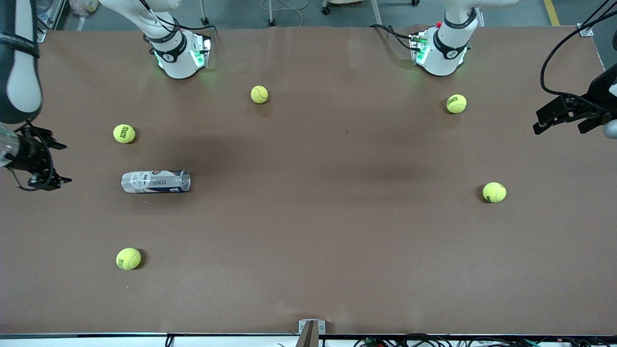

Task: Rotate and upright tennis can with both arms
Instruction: 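Reach the right gripper down to the white tennis-ball can, then close the right gripper around the closed end of the can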

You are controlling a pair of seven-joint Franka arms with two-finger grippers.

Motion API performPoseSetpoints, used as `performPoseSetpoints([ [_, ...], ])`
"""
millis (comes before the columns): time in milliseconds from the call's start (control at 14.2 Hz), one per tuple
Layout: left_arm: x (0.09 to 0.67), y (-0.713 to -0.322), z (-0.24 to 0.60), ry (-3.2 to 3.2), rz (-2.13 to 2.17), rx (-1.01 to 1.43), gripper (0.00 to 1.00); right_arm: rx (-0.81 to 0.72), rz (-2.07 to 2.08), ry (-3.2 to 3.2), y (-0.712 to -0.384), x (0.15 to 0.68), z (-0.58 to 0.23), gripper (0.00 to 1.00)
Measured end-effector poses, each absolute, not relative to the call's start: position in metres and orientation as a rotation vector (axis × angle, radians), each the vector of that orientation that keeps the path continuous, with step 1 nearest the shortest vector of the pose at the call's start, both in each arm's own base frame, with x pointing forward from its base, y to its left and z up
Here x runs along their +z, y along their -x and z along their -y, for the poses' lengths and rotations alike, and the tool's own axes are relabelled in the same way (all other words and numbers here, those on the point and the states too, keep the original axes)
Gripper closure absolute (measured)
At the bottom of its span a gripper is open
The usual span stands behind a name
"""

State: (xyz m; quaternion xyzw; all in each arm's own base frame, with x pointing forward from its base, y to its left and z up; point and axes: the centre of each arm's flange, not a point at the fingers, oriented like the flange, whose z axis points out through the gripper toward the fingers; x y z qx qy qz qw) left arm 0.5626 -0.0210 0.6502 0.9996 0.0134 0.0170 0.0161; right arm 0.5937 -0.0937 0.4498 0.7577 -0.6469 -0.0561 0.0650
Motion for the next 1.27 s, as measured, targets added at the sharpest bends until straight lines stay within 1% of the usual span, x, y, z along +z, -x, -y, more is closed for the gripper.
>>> performPoseSetpoints([
  [281, 0.650, -0.563, 0.021, -3.109, -0.042, 0.053, 0.00, -0.117, 2.081, -2.182, -0.591, 0.386, 0.072, 0.00],
  [422, 0.650, -0.563, 0.021, -3.109, -0.042, 0.053, 0.00, -0.083, 2.117, -2.172, -0.582, 0.352, 0.072, 0.00],
  [633, 0.650, -0.563, 0.021, -3.109, -0.042, 0.053, 0.00, -0.076, 2.163, -2.133, -0.566, 0.310, 0.073, 0.00],
  [843, 0.650, -0.563, 0.021, -3.109, -0.042, 0.052, 0.00, -0.088, 2.225, -2.107, -0.559, 0.281, 0.074, 0.00],
  [1054, 0.650, -0.563, 0.021, -3.109, -0.042, 0.052, 0.00, -0.047, 2.245, -2.116, -0.551, 0.255, 0.074, 0.00],
  [1265, 0.650, -0.563, 0.021, -3.109, -0.042, 0.052, 0.00, -0.038, 2.251, -2.115, -0.547, 0.236, 0.072, 0.00],
])
